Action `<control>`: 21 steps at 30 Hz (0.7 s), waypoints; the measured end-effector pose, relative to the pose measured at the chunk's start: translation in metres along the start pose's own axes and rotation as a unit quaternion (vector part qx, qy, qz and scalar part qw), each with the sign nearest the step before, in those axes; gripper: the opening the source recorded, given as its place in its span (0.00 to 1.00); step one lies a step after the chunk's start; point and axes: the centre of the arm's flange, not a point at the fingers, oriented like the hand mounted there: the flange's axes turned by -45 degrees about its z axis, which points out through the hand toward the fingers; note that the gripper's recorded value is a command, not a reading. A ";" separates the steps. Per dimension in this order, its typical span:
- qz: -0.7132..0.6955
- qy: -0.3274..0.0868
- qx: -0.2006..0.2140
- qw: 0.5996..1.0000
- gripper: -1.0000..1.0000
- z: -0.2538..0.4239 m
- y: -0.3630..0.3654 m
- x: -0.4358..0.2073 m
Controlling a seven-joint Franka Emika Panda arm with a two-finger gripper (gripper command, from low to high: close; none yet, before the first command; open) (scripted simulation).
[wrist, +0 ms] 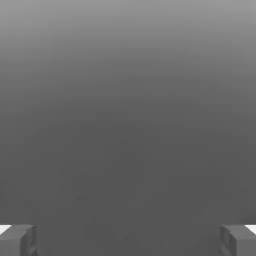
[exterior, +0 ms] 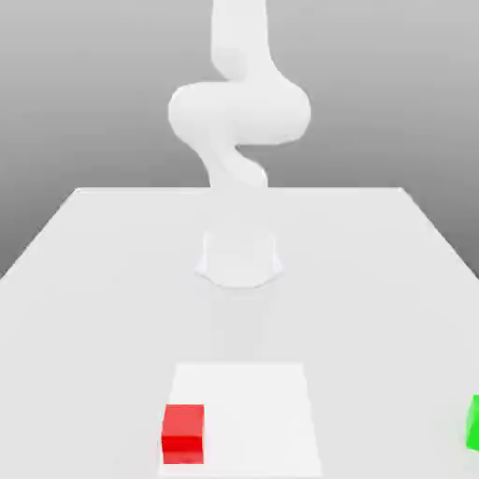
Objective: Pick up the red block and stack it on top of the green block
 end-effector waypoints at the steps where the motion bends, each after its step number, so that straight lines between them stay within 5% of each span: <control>1: 0.000 -0.016 0.002 1.000 0.50 0.022 0.003 -0.002; 10: -0.002 -0.150 0.009 0.989 0.50 0.199 0.029 -0.053; 21: -0.005 -0.307 0.000 0.952 0.50 0.362 0.061 -0.193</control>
